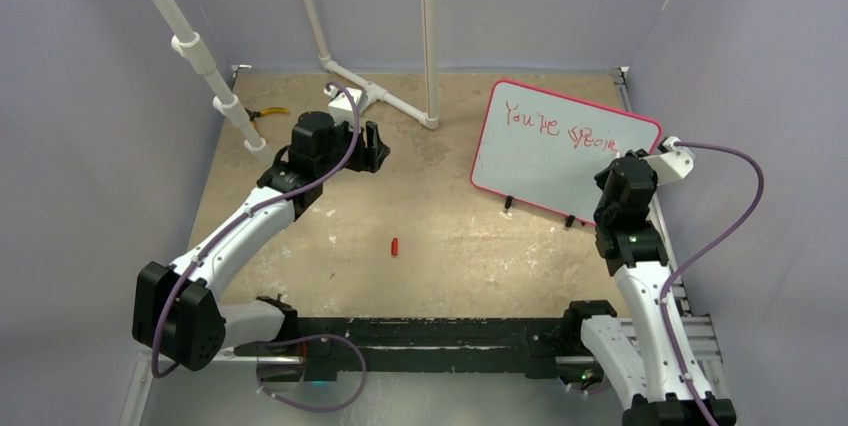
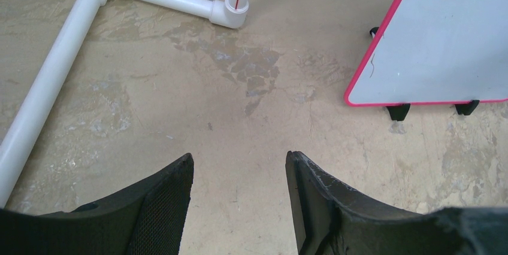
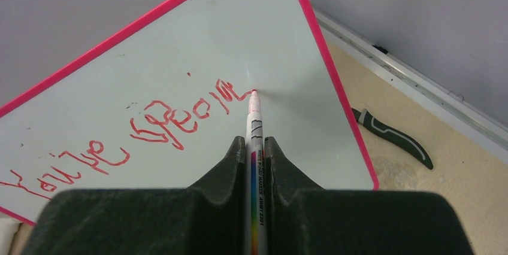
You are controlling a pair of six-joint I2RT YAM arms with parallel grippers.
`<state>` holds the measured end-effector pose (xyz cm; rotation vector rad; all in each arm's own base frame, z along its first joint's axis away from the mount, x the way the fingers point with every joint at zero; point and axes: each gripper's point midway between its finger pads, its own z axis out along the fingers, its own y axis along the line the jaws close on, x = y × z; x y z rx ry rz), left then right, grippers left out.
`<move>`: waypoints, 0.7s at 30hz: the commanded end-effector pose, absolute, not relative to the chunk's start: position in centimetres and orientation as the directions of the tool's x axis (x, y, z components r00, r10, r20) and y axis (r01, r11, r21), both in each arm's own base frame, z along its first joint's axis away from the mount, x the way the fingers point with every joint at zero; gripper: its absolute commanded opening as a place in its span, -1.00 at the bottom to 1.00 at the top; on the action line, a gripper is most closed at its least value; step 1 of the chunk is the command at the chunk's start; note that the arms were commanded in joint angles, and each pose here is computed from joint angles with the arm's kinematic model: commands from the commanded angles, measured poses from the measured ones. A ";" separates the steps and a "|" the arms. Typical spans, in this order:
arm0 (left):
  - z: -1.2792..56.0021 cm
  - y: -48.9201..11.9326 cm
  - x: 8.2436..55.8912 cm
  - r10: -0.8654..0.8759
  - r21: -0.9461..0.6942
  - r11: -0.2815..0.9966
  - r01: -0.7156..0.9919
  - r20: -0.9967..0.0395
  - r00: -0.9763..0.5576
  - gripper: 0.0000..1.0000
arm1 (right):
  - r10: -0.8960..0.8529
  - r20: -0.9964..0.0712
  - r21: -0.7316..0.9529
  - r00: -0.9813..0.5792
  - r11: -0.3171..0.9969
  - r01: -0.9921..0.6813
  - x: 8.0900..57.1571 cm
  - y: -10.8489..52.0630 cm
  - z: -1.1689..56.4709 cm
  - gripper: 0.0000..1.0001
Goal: Write a sentence on the whiteboard
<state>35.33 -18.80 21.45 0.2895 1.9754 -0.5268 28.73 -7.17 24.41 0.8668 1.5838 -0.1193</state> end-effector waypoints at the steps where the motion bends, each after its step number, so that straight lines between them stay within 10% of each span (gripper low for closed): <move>1: 23.0 -18.7 35.4 -0.063 -0.247 0.870 0.426 -0.914 -0.401 0.15 | 0.449 -0.886 0.426 0.116 0.689 0.586 28.3 -7.9 26.3 -1.00; 21: 22.8 -18.7 35.5 -0.063 -0.249 0.871 0.424 -0.912 -0.406 0.15 | 0.415 -0.905 0.405 0.088 0.782 0.474 28.6 -6.2 29.2 -1.00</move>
